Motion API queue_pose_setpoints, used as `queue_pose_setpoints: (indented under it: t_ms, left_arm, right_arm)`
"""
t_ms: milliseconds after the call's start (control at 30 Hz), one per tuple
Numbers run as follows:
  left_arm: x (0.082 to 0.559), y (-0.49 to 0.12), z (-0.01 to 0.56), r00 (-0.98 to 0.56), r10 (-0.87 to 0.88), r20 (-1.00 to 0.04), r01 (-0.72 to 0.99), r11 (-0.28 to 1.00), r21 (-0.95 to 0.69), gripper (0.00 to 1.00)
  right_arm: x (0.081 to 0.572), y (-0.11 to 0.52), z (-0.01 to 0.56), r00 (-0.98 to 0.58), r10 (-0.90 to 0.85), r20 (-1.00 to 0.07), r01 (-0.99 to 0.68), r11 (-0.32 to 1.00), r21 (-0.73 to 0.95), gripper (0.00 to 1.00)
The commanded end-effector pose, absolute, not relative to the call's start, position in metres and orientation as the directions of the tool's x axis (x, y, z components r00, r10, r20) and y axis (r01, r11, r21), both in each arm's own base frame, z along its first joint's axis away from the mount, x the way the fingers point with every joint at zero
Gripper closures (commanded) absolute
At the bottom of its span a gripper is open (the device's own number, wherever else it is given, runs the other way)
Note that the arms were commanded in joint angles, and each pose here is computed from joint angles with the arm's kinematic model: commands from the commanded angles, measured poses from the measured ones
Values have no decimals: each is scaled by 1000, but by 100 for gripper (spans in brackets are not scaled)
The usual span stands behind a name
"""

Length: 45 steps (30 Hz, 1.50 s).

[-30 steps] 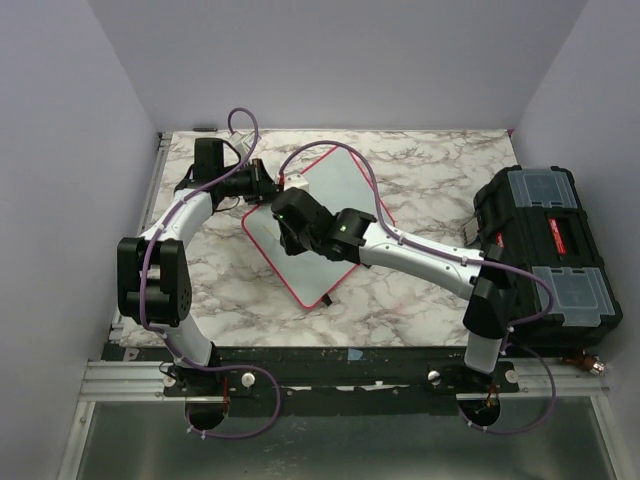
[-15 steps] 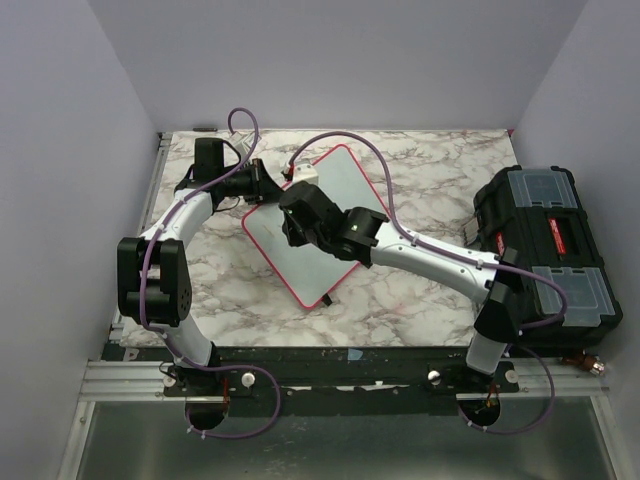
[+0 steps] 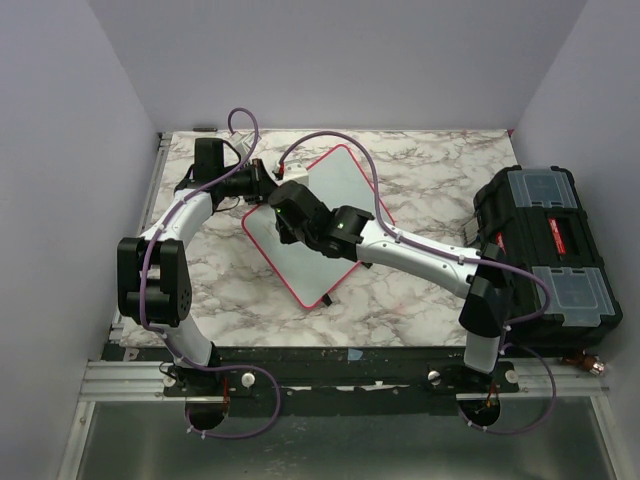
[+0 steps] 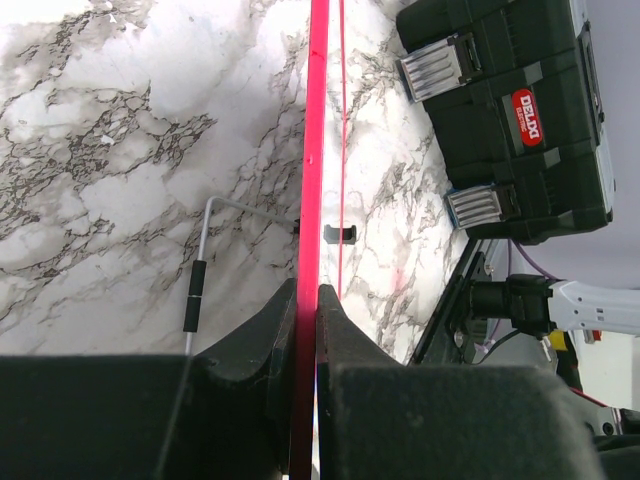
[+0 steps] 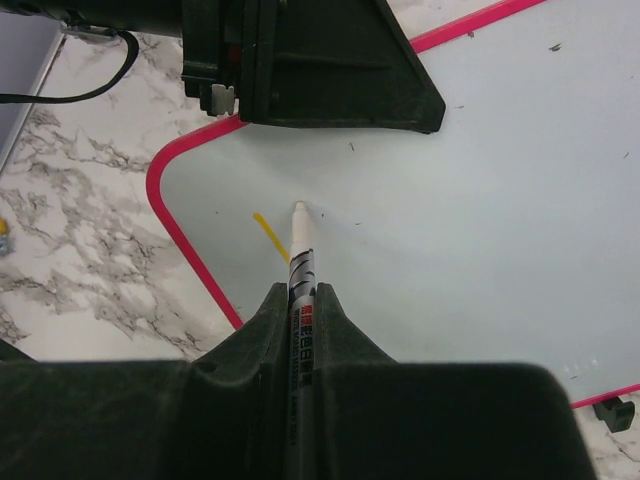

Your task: Write a sentence on the whiteboard

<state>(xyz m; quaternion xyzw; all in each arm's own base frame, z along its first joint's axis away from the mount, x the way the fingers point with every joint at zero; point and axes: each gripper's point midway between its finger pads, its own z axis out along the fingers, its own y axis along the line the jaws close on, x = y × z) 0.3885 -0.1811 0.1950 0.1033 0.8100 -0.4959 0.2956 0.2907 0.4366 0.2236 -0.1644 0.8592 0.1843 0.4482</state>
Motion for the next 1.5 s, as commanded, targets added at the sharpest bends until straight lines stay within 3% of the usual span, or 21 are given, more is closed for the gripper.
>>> queue_pose_setpoints:
  t_ms: [0, 667, 1467]
  left_arm:
    - [394, -181, 205, -750, -112, -652, 521, 506, -687, 100]
    - [395, -181, 203, -753, -110, -649, 517, 512, -686, 100]
    - [395, -181, 201, -755, -107, -647, 513, 519, -684, 100]
  right_arm:
    - [297, 442, 223, -523, -121, -844, -438, 887, 144, 99]
    - [271, 442, 188, -608, -197, -769, -499, 849, 177, 99]
    - [264, 438, 178, -630, -205, -749, -499, 846, 188, 99]
